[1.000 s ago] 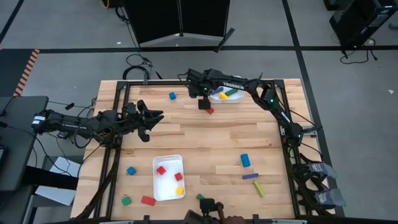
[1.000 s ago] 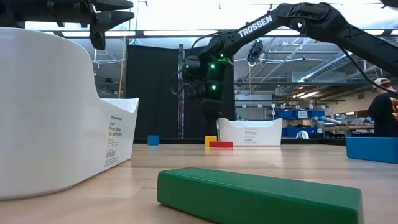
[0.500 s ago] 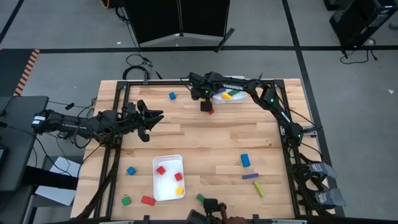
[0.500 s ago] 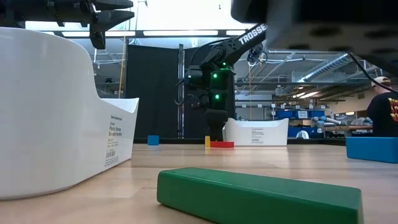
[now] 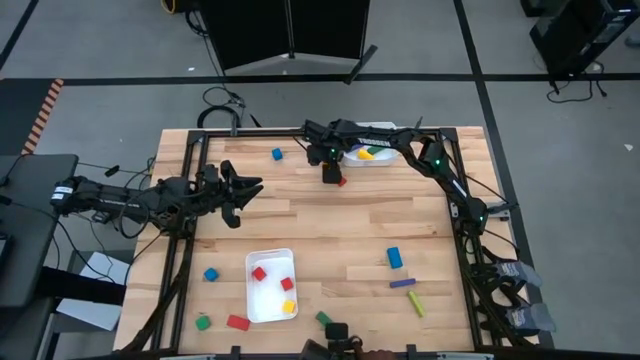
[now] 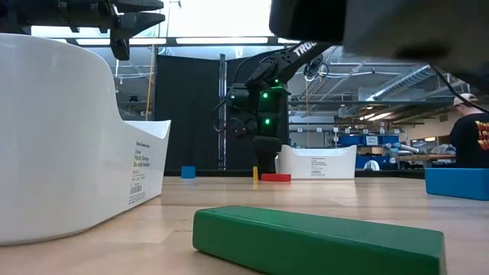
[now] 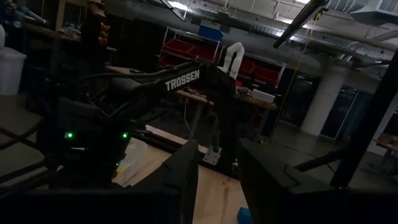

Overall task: Sort blocks by size
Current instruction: Put the yellow small block into the bottom white bin

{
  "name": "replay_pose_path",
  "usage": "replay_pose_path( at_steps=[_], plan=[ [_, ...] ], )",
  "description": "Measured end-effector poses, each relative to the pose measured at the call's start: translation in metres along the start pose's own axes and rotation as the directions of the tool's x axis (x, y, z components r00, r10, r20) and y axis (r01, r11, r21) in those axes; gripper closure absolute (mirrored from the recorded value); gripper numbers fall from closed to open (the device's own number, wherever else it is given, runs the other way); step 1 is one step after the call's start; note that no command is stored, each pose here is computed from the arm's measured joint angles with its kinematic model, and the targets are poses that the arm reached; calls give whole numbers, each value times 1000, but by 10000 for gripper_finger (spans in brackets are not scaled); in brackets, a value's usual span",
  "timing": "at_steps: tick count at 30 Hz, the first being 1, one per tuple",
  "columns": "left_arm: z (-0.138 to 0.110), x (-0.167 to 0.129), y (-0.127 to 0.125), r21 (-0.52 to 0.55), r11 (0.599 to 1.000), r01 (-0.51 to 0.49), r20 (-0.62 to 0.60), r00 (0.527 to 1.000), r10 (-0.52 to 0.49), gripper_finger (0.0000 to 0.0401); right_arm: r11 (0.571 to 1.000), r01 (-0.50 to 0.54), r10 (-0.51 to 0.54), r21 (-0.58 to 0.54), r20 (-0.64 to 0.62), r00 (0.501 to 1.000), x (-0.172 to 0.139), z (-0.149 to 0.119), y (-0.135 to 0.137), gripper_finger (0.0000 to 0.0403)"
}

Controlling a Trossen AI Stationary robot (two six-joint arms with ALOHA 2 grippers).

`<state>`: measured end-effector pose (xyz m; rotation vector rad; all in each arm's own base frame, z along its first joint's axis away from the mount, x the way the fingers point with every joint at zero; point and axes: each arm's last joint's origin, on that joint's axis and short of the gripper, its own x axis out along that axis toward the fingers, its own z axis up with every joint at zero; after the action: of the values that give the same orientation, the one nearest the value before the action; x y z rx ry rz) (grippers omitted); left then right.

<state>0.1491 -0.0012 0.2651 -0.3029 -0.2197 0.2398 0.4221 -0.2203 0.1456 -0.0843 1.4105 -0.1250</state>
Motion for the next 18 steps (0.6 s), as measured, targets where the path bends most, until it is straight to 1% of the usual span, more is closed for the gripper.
replay_pose_path(
  at_steps=[2,5,9,11,13,15,18],
  plan=[
    [0,0,0,0,1000,0,1,1000,0,284,1000,18,-18,-12,23,1000,-3,3,-1,261],
    [0,0,0,0,1000,-1,1,1000,1,284,1000,22,-22,-14,34,999,-9,7,-3,260],
    [0,0,0,-9,1000,-7,4,1000,7,284,1000,25,-22,-19,144,989,-39,20,-1,260],
    [1,0,0,-16,1000,-7,8,1000,7,284,999,-19,24,-26,222,975,-58,27,8,260],
    [2,0,0,-32,999,-4,22,1000,4,284,993,-103,114,-50,307,945,-74,36,26,260],
    [5,0,-1,-44,999,5,51,999,-3,284,979,-183,204,-92,369,906,-86,47,51,260],
    [8,0,-2,-54,998,14,80,997,-9,284,951,-239,303,-199,426,852,-93,64,104,260]
  ],
)
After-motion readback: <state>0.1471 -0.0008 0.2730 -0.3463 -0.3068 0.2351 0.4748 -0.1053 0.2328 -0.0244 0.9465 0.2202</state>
